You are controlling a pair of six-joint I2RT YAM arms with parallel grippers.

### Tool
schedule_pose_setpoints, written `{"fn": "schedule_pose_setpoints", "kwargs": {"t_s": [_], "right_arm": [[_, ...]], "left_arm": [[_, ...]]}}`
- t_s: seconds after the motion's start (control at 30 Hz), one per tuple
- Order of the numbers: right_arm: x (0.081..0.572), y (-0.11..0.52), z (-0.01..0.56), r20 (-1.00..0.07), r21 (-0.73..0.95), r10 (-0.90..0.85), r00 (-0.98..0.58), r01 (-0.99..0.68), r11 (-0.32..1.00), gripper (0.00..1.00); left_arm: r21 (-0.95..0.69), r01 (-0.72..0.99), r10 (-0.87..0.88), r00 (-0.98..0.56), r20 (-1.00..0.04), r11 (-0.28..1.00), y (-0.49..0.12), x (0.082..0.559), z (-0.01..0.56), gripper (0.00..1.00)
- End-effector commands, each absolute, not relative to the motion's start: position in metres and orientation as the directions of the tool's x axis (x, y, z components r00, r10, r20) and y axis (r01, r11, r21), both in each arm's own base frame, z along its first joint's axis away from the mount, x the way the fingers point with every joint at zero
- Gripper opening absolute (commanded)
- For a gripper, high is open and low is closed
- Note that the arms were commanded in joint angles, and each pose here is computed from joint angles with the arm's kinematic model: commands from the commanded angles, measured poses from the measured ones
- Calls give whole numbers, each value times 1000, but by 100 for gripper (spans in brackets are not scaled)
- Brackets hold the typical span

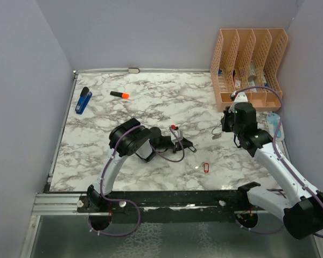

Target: Put the keys on the keyring

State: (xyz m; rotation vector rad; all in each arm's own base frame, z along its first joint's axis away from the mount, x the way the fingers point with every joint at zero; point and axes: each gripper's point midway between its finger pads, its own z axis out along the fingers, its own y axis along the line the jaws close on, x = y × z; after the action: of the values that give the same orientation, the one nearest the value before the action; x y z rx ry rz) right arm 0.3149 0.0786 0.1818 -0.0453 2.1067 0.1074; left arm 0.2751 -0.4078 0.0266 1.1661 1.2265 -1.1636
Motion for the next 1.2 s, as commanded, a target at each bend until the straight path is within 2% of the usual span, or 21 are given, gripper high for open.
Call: {"fn": "schedule_pose_setpoints", "kwargs": {"t_s": [0.0,0.2,0.3,0.5,0.7,0.83,1.03,1.17], "right_arm": [[321,82,195,-880,82,33,-474,-83,993,1],[320,84,196,-881,89,34,-472,-94,992,1],[320,88,209,-898,93,28,-439,-126,988,1],[316,104,257,-951,81,-7,-309,-272,959,1],[302,130,300,-976,96,-2,-218,-437,895,1],[285,156,318,-980,141,30,-197,-578,804,1],[260,174,335,-978,207,134,-158,-677,706,1],[252,186,340,-972,234,163,-167,-715,659,1]], "left_arm": [[3,1000,-9,3,-1000,29,-407,266,21,0],[-59,995,-42,-56,-998,76,-404,269,40,0],[-101,991,-88,-93,-992,92,-400,271,77,0],[-333,932,-136,-315,-939,145,-387,306,171,0],[-428,869,-188,-390,-901,247,-362,328,251,0],[-599,746,-198,-565,-801,290,-352,345,266,0],[-768,579,-247,-729,-638,275,-347,349,279,0],[-903,347,-314,-853,-416,254,-341,362,270,0]]}}
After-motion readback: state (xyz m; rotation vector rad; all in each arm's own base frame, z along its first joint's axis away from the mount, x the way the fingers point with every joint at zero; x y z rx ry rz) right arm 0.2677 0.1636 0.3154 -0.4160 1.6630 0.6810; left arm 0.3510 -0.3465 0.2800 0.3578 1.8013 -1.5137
